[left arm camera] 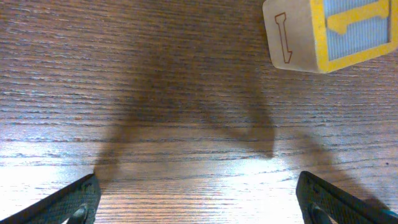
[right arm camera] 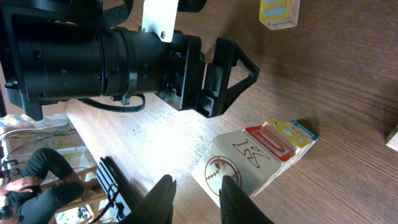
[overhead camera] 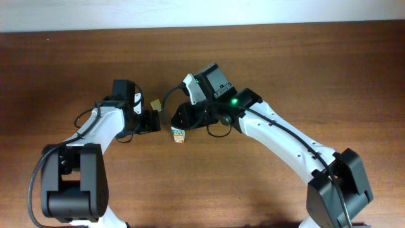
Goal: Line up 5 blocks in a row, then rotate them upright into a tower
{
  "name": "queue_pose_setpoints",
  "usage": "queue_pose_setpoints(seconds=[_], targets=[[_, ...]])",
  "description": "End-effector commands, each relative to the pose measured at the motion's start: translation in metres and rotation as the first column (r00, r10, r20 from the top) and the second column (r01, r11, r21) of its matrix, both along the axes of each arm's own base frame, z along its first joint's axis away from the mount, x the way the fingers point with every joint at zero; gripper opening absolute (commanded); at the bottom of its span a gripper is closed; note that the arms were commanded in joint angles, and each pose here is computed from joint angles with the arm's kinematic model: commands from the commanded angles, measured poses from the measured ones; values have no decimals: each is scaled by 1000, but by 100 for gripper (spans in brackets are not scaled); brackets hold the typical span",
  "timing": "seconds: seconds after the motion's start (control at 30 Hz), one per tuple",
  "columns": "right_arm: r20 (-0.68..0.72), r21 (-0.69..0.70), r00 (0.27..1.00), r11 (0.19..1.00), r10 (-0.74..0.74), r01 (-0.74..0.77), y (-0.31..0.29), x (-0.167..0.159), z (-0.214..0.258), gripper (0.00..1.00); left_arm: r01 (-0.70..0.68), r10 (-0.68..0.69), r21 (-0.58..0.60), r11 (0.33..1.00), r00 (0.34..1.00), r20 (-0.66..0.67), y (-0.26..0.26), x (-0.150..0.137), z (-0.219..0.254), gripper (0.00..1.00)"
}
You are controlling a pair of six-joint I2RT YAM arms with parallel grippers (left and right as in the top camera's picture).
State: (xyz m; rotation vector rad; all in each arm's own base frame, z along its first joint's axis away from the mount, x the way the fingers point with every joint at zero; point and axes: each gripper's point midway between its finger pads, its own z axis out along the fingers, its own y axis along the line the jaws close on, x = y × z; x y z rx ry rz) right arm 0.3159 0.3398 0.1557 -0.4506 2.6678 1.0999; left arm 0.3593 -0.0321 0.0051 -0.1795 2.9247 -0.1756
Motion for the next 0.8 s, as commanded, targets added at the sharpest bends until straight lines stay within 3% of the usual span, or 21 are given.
queue_pose_setpoints(seconds=[0.0,0.77], targets=[[-47,-200,996,978,-73,62,-28,0,-64,27,-5,6,11,1000,999,-48,5,-11,-13,99],[8,-151,999,988,-40,40,-10,0,-39,31,-5,6,11,1000,999,-48,5,-11,-13,99]])
